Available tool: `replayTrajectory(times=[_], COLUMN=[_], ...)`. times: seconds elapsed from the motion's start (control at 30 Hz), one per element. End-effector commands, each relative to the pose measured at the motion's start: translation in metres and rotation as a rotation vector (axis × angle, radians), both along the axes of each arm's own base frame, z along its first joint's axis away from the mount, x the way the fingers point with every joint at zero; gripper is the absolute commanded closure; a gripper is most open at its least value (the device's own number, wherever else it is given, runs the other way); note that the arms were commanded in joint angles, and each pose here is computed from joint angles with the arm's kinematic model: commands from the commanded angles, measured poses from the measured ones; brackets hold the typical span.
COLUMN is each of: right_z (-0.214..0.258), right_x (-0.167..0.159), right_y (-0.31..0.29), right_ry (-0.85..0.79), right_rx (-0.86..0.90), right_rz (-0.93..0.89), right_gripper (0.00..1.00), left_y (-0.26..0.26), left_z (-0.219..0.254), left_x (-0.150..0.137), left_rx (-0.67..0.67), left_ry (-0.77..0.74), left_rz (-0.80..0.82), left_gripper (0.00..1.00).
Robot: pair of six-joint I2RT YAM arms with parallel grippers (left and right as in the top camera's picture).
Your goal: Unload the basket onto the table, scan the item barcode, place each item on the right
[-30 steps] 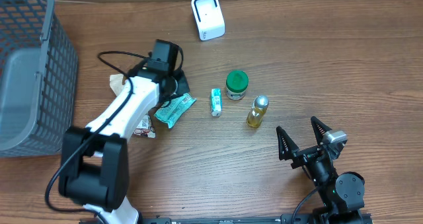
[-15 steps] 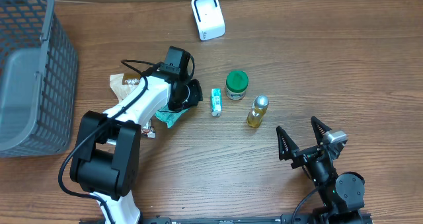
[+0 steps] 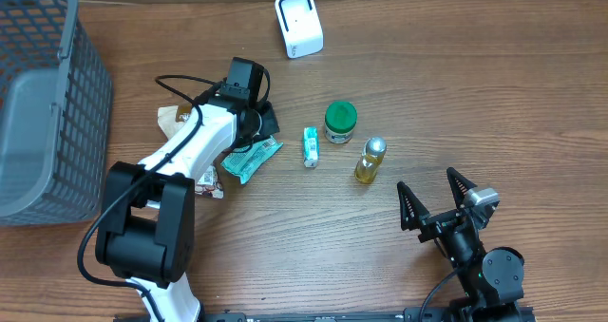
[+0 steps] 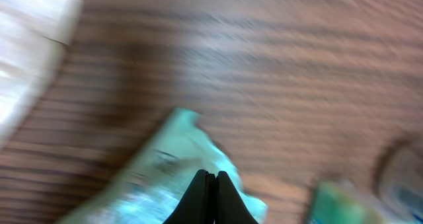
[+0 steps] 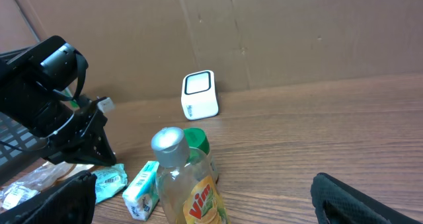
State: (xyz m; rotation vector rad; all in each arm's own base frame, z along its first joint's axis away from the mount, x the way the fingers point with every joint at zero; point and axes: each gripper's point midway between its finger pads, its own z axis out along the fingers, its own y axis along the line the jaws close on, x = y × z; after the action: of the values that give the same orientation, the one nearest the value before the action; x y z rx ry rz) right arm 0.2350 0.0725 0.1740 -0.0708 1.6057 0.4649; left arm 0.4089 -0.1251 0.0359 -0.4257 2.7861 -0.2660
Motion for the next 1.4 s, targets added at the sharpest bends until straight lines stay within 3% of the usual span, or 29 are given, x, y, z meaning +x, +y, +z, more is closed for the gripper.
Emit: replayTrajectory(times=[0.0, 0.27, 1.13, 1.37], right_z=[-0.003, -0.003, -0.003, -0.003], right_x=[0.0, 0.0, 0.0, 0.0], right_y=[0.0, 0.0, 0.0, 0.0], right_ry=[-0.002, -0.002, -0.002, -0.002], right_rx=[-0.007, -0.007, -0.007, -0.007], right_rz=[-0.001, -0.002, -0.001, -0.002], right_gripper=[0.0, 0.0, 0.0, 0.0], left_y=[0.026, 0.028, 0.007, -0.017], left_z=[0.022, 0.016, -0.017, -0.023], left_x=[0.018, 0.021, -0.009, -0.02], left_rx=[0.123, 0.147, 0.121, 0.038], left_ry=[-0.099, -0.104, 0.046, 0.093], left_rz=[0.09, 0.097, 0.012, -0.059], left_gripper=[0.96, 0.96, 0.96, 0.96])
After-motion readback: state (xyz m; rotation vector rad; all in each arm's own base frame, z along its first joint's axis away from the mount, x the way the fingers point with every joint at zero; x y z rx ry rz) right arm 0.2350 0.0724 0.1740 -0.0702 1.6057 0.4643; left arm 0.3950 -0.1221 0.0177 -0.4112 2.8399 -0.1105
